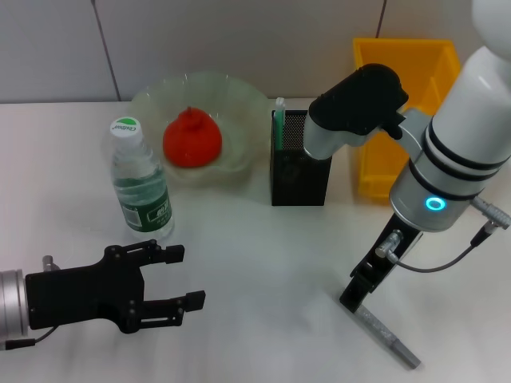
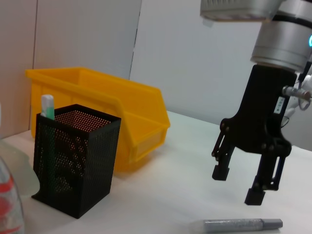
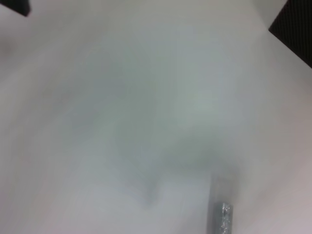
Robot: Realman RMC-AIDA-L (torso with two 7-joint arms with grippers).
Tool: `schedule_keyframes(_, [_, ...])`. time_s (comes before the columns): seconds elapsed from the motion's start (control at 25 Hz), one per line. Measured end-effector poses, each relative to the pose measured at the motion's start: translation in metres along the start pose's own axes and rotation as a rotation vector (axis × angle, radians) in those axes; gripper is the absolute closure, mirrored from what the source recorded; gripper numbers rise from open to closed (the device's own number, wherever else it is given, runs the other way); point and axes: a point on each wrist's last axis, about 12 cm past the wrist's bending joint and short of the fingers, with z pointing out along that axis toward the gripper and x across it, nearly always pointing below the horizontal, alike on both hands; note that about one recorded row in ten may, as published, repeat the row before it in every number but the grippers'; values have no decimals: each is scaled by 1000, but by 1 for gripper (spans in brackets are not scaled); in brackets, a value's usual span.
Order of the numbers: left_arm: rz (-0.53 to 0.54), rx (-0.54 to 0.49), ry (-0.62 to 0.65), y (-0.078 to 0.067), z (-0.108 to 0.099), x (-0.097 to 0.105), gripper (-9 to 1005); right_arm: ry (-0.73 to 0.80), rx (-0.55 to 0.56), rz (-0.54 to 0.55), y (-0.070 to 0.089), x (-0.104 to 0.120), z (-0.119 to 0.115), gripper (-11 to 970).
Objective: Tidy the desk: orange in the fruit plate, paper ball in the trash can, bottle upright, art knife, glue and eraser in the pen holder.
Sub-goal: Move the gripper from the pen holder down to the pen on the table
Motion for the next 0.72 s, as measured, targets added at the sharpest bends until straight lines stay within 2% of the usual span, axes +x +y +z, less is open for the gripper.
schedule_keyframes(0.6, [-2,-4,3,0,1,1,181,49,2,43,-6,4,30,217])
schedule_keyframes(0.72, [2,-4,3,-1,1,2,181,42,2,46,-7,3,33,322])
